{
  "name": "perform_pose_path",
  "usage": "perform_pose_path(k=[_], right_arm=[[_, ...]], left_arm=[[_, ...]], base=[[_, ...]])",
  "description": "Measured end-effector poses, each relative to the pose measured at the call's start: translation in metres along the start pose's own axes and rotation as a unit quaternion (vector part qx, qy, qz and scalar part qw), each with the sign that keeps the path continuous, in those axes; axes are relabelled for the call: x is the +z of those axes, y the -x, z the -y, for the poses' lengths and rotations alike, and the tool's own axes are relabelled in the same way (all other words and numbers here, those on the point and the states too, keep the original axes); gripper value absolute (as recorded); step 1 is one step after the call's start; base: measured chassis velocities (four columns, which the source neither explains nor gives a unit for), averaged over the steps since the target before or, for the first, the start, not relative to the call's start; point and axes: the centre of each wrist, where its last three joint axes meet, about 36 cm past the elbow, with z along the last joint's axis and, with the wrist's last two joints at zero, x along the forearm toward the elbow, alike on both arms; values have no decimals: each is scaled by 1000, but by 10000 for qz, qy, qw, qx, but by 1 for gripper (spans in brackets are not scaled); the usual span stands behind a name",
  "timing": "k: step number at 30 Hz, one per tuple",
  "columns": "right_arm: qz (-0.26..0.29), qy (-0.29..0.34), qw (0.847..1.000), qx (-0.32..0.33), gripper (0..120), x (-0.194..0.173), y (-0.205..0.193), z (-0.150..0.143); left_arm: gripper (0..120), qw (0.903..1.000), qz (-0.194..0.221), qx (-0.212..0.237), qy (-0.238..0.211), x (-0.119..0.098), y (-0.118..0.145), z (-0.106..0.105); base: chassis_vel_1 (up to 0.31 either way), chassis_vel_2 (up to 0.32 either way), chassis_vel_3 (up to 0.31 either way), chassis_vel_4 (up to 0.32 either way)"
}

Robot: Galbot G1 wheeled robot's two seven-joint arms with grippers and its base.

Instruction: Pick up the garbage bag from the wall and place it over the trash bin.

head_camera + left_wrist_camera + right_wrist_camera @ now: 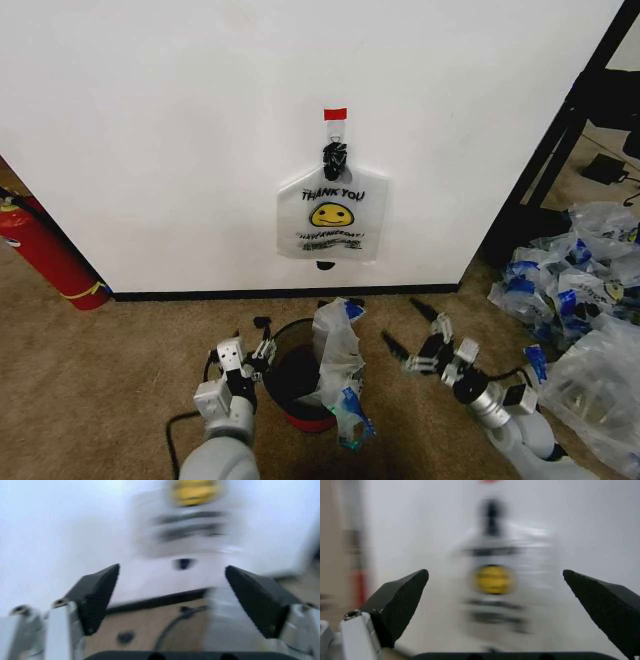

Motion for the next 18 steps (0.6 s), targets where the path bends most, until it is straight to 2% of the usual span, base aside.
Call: perform_pose_path(k=[1,2,3,6,7,10,13,18], right_arm=[[-17,-94,9994,344,100,-2,4,1],[-28,-259,9964,807,100,-4,9,3],[-29,-369,9944,989,100,-4,11,4],[-78,-509,9931,1049,100,-2,11,2],[-78,-509,9931,1049,100,-2,11,2],[-156,-530,9932,1024,100,3,8,-3],[-233,-517,9928,1052,100,9,6,-2],[-235,-523,9925,1077,100,15,10,-2]], left_arm=[[91,9988,59,364,333,-2,2,0],[96,9929,107,905,768,-5,7,3],[98,9870,69,1264,991,-6,13,7],[100,9768,-183,1792,1155,-6,20,13],[100,9768,-183,1792,1155,-6,20,13],[100,9703,-591,2144,956,-10,22,16],[100,9659,-988,2260,783,-17,24,23],[100,9654,-1268,2084,926,-10,33,34]], base=[[0,0,0,0],[0,0,0,0],[0,0,0,0],[0,0,0,0],[0,0,0,0],[0,0,0,0],[0,0,0,0],[0,0,0,0]])
